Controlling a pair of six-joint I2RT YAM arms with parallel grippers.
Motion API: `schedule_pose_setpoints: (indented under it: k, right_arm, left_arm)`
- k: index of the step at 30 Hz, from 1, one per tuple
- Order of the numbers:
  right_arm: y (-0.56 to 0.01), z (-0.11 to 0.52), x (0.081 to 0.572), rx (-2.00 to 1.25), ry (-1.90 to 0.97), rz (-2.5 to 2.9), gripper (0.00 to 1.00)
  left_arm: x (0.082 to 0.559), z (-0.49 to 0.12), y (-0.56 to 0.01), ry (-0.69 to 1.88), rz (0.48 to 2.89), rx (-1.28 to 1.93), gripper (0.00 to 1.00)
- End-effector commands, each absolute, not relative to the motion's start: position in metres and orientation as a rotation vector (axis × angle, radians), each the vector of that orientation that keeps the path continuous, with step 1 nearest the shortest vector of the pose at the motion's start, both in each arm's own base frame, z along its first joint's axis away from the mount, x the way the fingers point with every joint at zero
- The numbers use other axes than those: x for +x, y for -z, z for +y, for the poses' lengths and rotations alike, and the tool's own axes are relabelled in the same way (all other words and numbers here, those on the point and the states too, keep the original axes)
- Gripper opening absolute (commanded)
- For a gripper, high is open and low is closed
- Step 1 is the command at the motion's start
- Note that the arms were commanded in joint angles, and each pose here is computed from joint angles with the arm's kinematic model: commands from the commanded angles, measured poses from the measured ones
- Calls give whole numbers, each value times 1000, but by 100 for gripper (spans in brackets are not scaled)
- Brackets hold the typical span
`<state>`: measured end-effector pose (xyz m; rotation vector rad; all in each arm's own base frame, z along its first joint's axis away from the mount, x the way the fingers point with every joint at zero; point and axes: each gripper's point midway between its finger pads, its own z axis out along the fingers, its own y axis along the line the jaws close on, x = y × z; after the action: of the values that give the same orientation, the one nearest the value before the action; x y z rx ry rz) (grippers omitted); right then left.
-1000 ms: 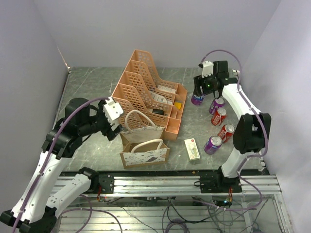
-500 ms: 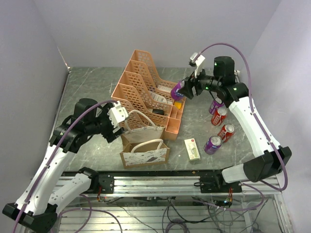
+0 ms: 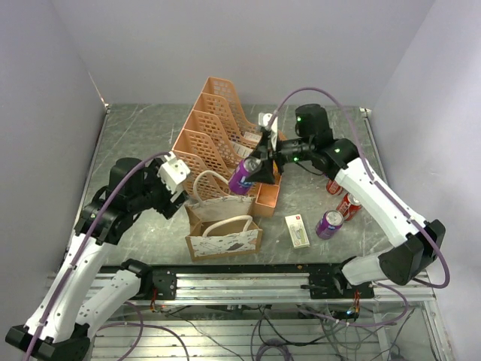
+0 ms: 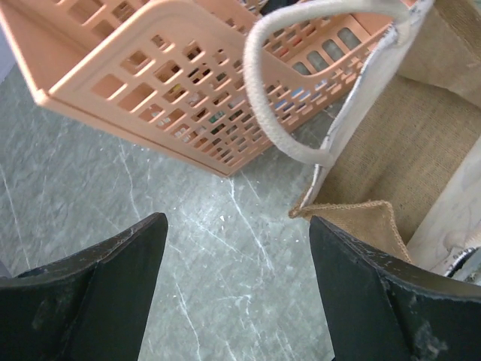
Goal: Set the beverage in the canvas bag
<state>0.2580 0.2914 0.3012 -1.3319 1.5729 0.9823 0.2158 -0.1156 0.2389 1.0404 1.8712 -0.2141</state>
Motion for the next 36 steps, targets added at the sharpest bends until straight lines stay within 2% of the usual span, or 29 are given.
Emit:
schedule_pose_setpoints:
  k: [1,9,18,24,32,36]
  right_arm:
    - [-322,322,230,-1454,-1031,1348,0]
    - [-300,357,199,-1576,-1049,1302,0]
    - [-260,379,189,-1666,-1027,1332,0]
    - [-233,394,174,-1751,-1028,1334,0]
    - [-199,419,166,-1809,-988,1318,0]
    - [-186,428,173,-1797,-965,1336,0]
  left_arm:
    - [229,-111,-252,221,1869,898,86]
    - [232,-140,-250,432,1901,942,77]
    - [246,-171,-248,628,1899,973,67]
    - [248,-178,-241,672,1889,986,48]
    - [249,-179,-226,687,1909,971,14]
    - [250,-178,-219,676,1927,965,7]
